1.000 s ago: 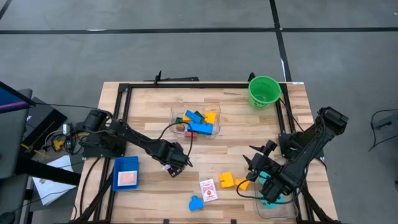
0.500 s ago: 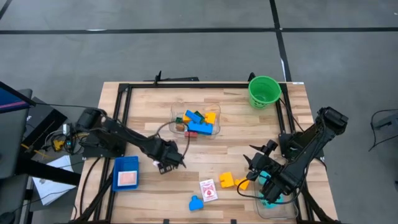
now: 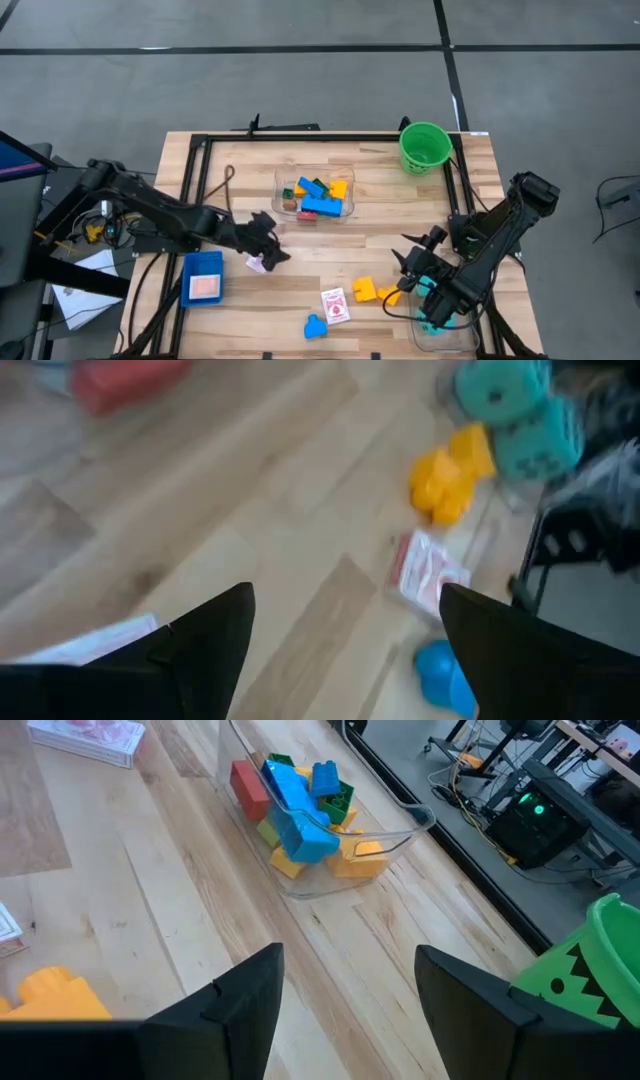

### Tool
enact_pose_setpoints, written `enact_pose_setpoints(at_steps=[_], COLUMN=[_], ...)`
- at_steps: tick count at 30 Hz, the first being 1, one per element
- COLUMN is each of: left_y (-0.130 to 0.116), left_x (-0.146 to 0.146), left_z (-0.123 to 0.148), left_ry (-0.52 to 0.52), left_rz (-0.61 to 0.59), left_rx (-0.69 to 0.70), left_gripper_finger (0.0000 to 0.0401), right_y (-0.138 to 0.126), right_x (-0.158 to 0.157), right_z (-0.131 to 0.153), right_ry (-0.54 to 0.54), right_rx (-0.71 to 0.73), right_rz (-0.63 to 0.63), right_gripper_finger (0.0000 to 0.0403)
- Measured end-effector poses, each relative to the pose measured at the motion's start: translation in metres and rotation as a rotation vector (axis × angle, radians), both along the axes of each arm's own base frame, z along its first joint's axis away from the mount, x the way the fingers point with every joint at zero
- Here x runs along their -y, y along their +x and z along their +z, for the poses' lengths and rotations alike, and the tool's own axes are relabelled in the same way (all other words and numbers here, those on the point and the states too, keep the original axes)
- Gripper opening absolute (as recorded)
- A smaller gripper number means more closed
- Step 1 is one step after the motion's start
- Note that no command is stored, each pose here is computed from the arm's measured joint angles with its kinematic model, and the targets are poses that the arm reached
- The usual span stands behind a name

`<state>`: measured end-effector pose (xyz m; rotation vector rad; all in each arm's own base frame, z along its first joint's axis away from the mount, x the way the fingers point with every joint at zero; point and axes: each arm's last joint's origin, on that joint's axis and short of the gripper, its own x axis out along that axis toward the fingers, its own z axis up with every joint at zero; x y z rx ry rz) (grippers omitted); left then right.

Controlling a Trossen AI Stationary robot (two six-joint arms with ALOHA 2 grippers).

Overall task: Pick & Place Toys
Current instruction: Put the pink playing card box into the blue bin

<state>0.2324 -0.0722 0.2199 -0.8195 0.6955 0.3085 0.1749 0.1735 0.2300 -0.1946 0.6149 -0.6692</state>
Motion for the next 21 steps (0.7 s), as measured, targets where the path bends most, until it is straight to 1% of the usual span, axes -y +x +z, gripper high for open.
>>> enact_pose_setpoints(at_steps=[2,4,6,10,13,16,18,21], left_y=[-0.008,-0.016,-0.023,-0.026,-0.025,-0.023,-0.014,-0.004], left_x=[-0.004,-0.005,-0.004,-0.003,-0.003,-0.003,0.0,0.004], left_z=[-0.002,-0.008,-0.012,-0.012,-0.002,0.004,0.007,0.004], left_ry=[-0.026,-0.043,-0.048,-0.062,-0.049,-0.028,-0.033,0.01], left_rz=[0.047,0.099,0.12,0.145,0.153,0.151,0.127,0.099], left_rx=[-0.025,-0.115,-0.184,-0.219,-0.254,-0.354,-0.407,-0.529], left_gripper_finger=[0.0315,0.032,0.0327,0.0343,0.0349,0.0358,0.0367,0.0387], right_y=[0.0,0.0,0.001,0.002,0.002,0.002,0.002,0.003], right_x=[0.0,0.0,0.001,0.002,0.002,0.002,0.002,0.003], right_z=[0.0,0.0,0.0,0.0,0.0,0.0,0.0,0.0], right_ry=[0.0,0.001,0.0,0.001,0.002,0.002,0.001,0.001], right_rx=[0.001,0.001,0.001,0.001,0.002,0.002,0.001,0.001], right_rz=[-0.001,-0.003,-0.007,-0.011,-0.012,-0.013,-0.013,-0.016], right_gripper_finger=[0.0218,0.0218,0.0218,0.0218,0.0218,0.0218,0.0218,0.0218])
